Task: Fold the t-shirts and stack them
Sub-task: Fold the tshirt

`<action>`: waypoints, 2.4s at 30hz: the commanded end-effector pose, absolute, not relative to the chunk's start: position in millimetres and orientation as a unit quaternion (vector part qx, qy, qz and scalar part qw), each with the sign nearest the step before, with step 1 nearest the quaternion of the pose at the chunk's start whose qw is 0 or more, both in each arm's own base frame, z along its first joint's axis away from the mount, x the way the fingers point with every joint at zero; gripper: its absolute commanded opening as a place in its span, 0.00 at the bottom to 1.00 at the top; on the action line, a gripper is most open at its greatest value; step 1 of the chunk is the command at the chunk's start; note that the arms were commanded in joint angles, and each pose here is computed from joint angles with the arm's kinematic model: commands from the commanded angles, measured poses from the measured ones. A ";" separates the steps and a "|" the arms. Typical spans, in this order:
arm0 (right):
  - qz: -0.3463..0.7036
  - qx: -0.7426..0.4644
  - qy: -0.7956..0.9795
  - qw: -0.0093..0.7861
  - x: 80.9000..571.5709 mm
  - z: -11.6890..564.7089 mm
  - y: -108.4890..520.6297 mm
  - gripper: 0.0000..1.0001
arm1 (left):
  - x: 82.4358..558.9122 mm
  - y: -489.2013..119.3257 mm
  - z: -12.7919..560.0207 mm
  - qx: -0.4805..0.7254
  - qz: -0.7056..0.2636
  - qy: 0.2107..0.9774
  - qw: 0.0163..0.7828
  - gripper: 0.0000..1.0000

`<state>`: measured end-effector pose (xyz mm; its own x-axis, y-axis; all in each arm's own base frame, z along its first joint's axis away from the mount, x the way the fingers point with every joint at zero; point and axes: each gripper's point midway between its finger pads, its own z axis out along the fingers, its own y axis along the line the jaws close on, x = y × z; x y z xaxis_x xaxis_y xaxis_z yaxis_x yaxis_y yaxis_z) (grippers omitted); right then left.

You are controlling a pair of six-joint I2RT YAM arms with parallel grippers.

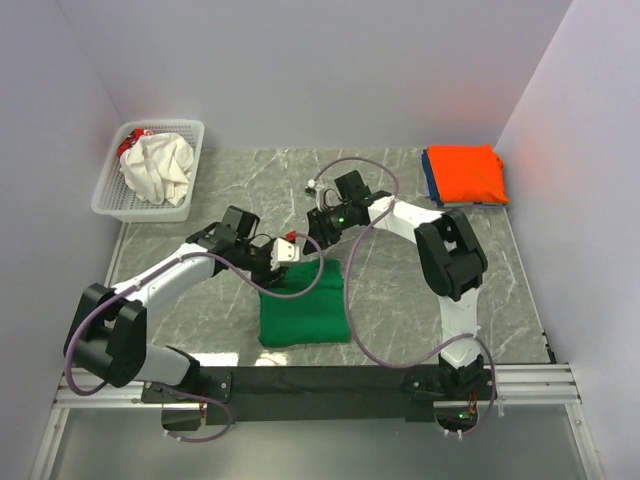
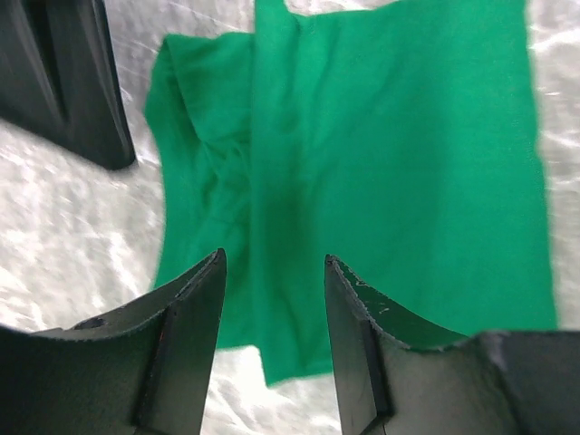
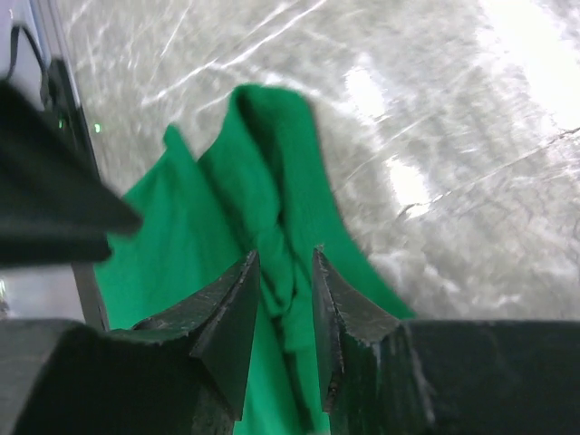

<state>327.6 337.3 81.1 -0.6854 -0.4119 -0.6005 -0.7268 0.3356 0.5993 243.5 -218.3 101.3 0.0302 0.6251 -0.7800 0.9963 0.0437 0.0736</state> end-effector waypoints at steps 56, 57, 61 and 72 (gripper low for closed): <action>0.448 -0.278 0.848 0.041 317.9 -6.1 348.3 0.22 | 344.5 -252.3 68.9 0.682 -0.118 0.594 0.409 0.01; 0.445 -0.279 0.849 0.044 319.6 -6.3 348.2 0.22 | 343.5 -252.5 65.1 0.686 -0.118 0.591 0.408 0.01; 0.430 -0.275 0.858 0.057 330.4 -5.5 343.8 0.24 | 343.5 -253.9 56.3 0.688 -0.123 0.592 0.401 0.01; 0.381 -0.217 0.872 0.216 438.4 88.2 285.2 0.45 | 338.6 -249.8 59.0 0.678 -0.155 0.606 0.387 0.19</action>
<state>395.7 319.5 34.5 -0.8521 -0.3025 -0.4270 -0.5217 0.5560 0.6471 333.6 -246.9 44.9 0.2218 0.7316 -0.6447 0.9376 0.0217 0.3472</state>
